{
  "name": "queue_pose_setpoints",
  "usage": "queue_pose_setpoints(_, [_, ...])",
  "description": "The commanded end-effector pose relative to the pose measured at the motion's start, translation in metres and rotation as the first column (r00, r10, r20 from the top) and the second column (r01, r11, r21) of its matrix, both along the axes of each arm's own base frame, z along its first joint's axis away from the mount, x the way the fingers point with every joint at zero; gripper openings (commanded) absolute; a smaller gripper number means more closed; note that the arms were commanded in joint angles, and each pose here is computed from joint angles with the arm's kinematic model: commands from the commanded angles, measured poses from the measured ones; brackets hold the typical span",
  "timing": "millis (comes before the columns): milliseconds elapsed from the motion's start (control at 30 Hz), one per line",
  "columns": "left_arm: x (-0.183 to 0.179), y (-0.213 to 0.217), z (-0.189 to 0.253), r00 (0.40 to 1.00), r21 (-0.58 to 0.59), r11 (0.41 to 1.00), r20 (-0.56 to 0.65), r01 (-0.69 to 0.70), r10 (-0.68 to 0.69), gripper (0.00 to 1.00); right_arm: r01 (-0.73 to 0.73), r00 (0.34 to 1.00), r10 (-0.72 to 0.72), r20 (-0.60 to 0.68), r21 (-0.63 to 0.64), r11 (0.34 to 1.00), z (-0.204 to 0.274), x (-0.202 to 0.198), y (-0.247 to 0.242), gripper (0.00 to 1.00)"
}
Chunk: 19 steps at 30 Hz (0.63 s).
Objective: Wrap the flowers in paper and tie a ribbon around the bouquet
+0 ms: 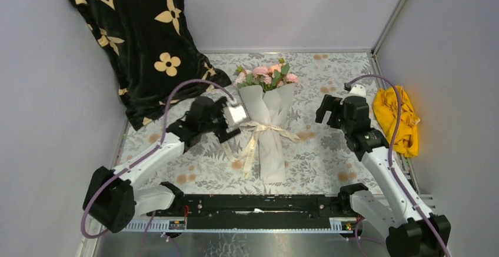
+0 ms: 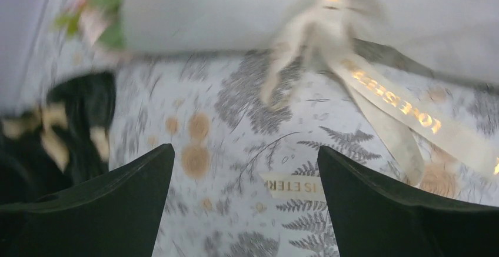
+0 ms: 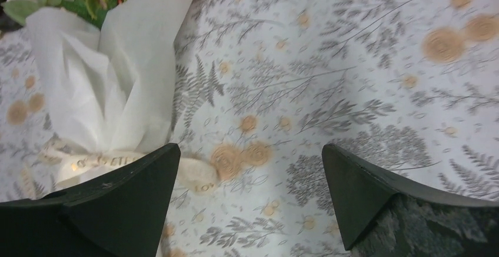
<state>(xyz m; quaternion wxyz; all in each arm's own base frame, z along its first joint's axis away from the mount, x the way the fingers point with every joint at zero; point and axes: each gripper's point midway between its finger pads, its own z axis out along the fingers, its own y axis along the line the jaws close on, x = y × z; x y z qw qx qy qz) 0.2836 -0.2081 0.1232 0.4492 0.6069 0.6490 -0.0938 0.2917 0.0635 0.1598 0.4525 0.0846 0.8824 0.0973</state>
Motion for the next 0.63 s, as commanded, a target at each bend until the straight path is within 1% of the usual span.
queue_pose_setpoints(0, [0.031,0.052,0.03,0.778,-0.309,0.716,-0.314,-0.626,0.544,0.99,0.112,0.975,-0.089,0.204,-0.102,0.988,0.023,0.006,-0.032,1.0])
queue_pose_setpoints(33, [0.034,0.07,0.031,0.715,-0.345,0.627,-0.359,-0.699,0.6,0.99,0.13,0.963,-0.103,0.249,-0.094,0.987,0.025,0.006,-0.035,1.0])
queue_pose_setpoints(100, [0.038,0.103,0.029,0.594,-0.39,0.453,-0.431,-0.801,0.679,0.99,0.176,0.933,-0.14,0.333,-0.082,0.981,0.028,0.005,-0.043,1.0])
queue_pose_setpoints(200, [0.04,0.148,0.023,0.464,-0.447,0.257,-0.451,-0.857,0.762,0.99,0.307,0.862,-0.274,0.426,-0.009,0.952,0.033,0.001,-0.062,1.0])
queue_pose_setpoints(233, [0.039,0.163,0.02,0.414,-0.462,0.191,-0.448,-0.866,0.792,0.99,0.329,0.846,-0.302,0.44,0.015,0.944,0.034,-0.001,-0.065,1.0])
queue_pose_setpoints(267, [0.038,0.176,0.017,0.378,-0.477,0.141,-0.447,-0.867,0.811,0.99,0.342,0.834,-0.321,0.45,0.037,0.939,0.035,-0.003,-0.067,1.0])
queue_pose_setpoints(333, [0.034,0.195,0.013,0.33,-0.51,0.071,-0.438,-0.857,0.836,0.99,0.368,0.81,-0.353,0.468,0.062,0.928,0.038,-0.006,-0.072,1.0])
queue_pose_setpoints(400, [0.029,0.206,0.007,0.303,-0.532,0.034,-0.427,-0.846,0.852,0.99,0.415,0.779,-0.409,0.476,0.098,0.905,0.038,-0.008,-0.08,1.0])
queue_pose_setpoints(467, [0.026,0.21,0.003,0.302,-0.544,0.027,-0.424,-0.839,0.854,0.99,0.497,0.725,-0.512,0.46,0.166,0.852,0.039,-0.009,-0.091,0.99])
queue_pose_setpoints(500, [0.025,0.209,0.003,0.314,-0.551,0.036,-0.42,-0.834,0.851,0.99,0.522,0.721,-0.534,0.441,0.162,0.838,0.038,-0.009,-0.094,0.99])
queue_pose_setpoints(567, [0.026,0.209,0.008,0.334,-0.573,0.045,-0.41,-0.818,0.849,0.99,0.542,0.74,-0.542,0.4,0.124,0.831,0.034,-0.01,-0.096,0.99])
queue_pose_setpoints(600, [0.026,0.209,0.011,0.342,-0.584,0.048,-0.404,-0.81,0.849,0.99,0.532,0.756,-0.526,0.39,0.102,0.84,0.032,-0.009,-0.094,0.99])
